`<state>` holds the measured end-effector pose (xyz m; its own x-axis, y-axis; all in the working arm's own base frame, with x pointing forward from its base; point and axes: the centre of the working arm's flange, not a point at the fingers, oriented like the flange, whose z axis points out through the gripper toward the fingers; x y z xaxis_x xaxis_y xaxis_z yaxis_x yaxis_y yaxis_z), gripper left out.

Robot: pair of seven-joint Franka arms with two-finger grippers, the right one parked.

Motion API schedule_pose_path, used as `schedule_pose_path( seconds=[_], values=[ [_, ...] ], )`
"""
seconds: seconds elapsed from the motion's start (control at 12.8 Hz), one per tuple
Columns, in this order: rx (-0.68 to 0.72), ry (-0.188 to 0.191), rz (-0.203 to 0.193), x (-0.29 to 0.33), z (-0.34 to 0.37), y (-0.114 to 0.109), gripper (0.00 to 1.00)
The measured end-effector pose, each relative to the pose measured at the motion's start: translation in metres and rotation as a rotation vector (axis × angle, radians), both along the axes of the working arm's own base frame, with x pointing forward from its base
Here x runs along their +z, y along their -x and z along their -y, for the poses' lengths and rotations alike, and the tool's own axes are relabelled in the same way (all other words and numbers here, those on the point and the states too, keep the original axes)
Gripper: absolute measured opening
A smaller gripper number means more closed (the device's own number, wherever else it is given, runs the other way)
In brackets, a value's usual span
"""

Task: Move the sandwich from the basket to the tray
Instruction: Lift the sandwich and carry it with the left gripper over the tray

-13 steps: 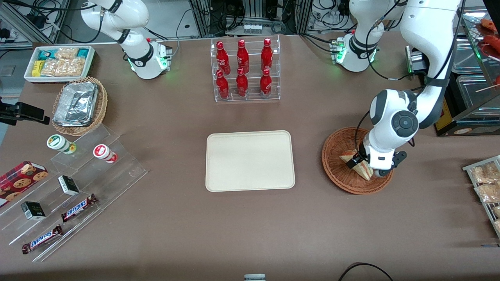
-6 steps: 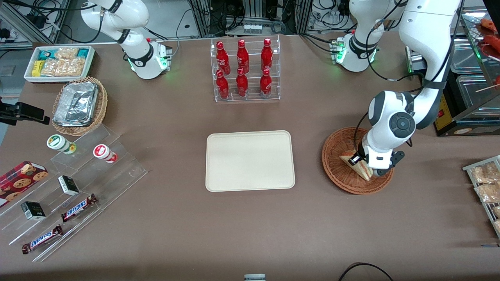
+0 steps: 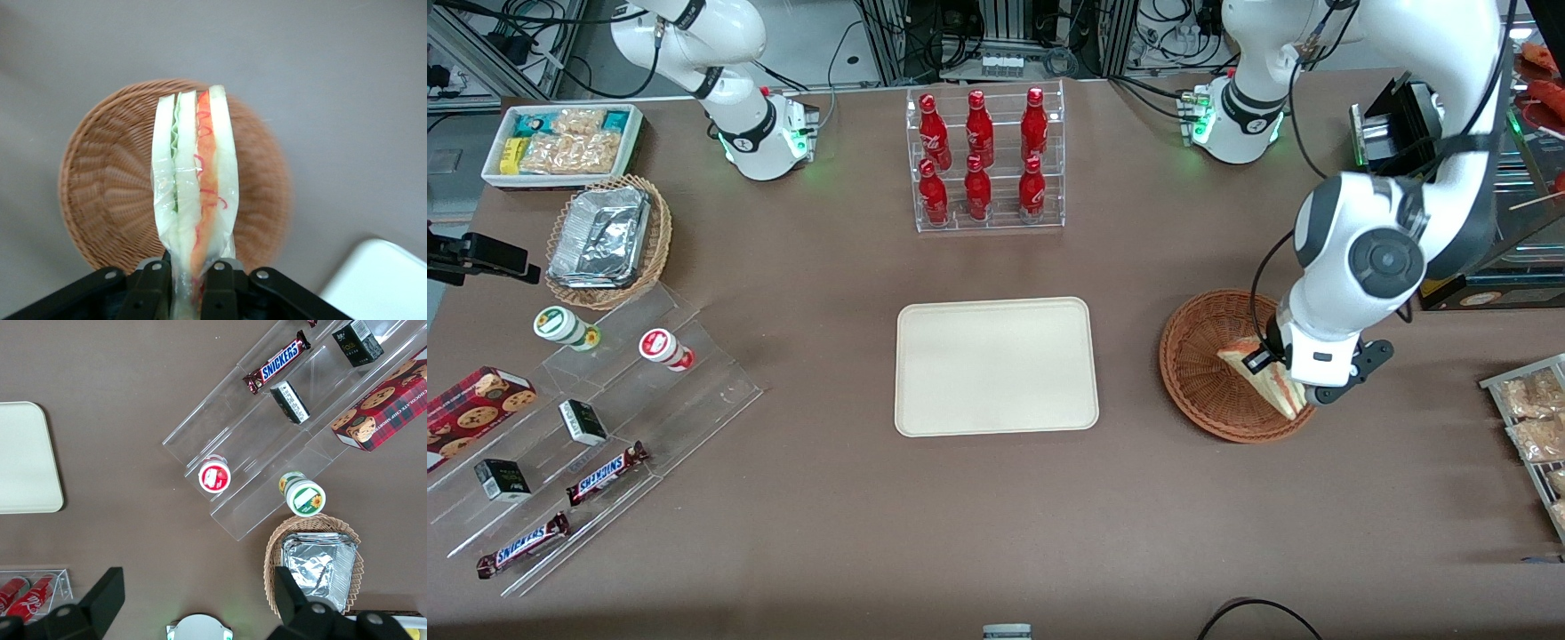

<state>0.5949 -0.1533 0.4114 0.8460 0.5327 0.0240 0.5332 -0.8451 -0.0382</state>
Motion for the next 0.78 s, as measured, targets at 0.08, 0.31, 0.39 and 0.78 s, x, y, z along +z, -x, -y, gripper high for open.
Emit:
schedule_pose_path(
  seconds=[0.08,0.31,0.39,0.78],
  values=[
    [-0.039,0.014,0.028,0.022,0.027,-0.003,0.17],
    [-0.167,0.043,0.044,0.03,0.118,0.005,0.17],
    [-0.202,0.047,0.034,0.02,0.144,0.009,0.17],
    [-0.364,0.065,-0.012,-0.034,0.259,0.035,0.17]
  ],
)
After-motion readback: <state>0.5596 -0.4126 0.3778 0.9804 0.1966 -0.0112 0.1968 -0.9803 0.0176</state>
